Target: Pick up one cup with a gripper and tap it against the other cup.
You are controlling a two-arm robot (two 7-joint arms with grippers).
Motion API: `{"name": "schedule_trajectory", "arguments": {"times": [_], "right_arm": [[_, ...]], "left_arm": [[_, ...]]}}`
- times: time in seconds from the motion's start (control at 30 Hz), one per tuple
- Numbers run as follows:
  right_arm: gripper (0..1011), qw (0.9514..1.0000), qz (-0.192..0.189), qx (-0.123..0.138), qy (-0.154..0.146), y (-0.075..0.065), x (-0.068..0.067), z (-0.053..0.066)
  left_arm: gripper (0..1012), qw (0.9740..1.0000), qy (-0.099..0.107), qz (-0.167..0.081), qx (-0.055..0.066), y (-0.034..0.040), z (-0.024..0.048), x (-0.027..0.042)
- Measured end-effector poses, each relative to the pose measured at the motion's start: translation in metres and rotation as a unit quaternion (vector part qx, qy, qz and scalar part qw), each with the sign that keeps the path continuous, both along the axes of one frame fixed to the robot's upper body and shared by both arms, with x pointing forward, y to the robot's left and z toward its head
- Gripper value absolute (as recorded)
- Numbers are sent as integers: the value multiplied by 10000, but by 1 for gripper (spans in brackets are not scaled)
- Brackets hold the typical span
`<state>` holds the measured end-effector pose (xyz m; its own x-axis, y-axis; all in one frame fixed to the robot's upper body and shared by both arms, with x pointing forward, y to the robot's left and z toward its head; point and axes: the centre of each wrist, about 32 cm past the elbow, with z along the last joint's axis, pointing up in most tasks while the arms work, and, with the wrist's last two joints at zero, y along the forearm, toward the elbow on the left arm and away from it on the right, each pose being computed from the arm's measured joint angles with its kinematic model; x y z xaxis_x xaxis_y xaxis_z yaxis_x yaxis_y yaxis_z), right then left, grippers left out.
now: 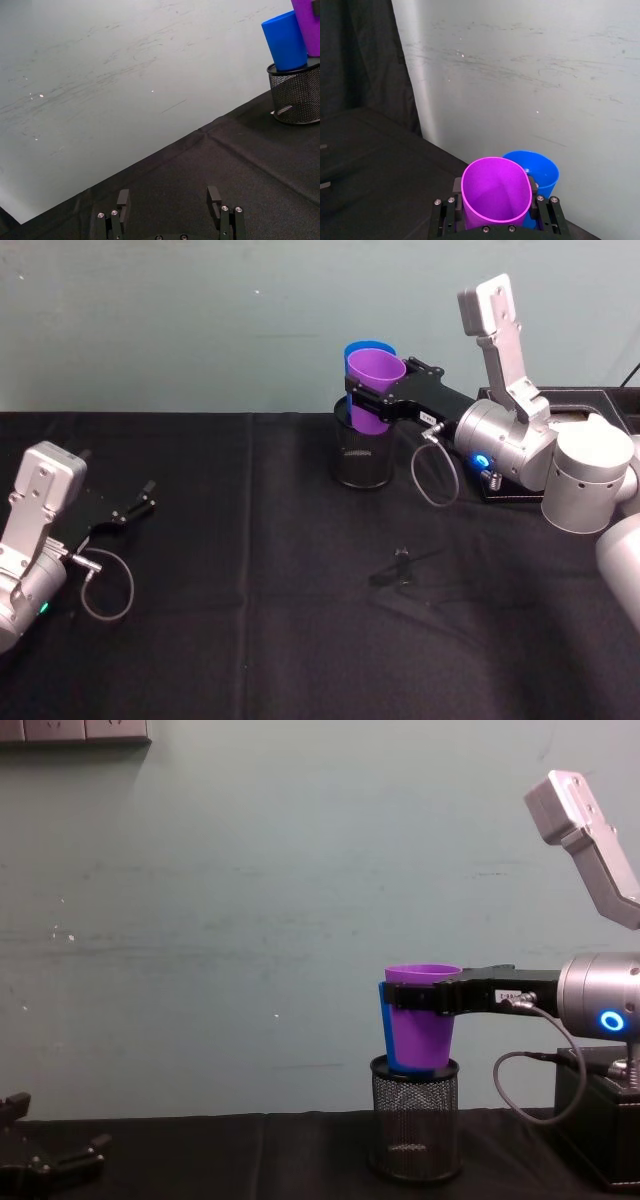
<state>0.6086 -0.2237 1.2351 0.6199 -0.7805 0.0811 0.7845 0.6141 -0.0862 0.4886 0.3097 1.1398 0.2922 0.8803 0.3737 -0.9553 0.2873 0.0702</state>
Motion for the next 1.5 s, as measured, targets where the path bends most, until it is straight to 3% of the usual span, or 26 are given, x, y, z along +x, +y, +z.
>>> {"name": "schedule_trajectory", "arguments": {"times": [1.5], "right_arm": [[720, 10000, -2, 0, 0, 0, 0, 0]], "left_arm": [[1000, 10000, 0, 0, 0, 0, 0, 0]]}}
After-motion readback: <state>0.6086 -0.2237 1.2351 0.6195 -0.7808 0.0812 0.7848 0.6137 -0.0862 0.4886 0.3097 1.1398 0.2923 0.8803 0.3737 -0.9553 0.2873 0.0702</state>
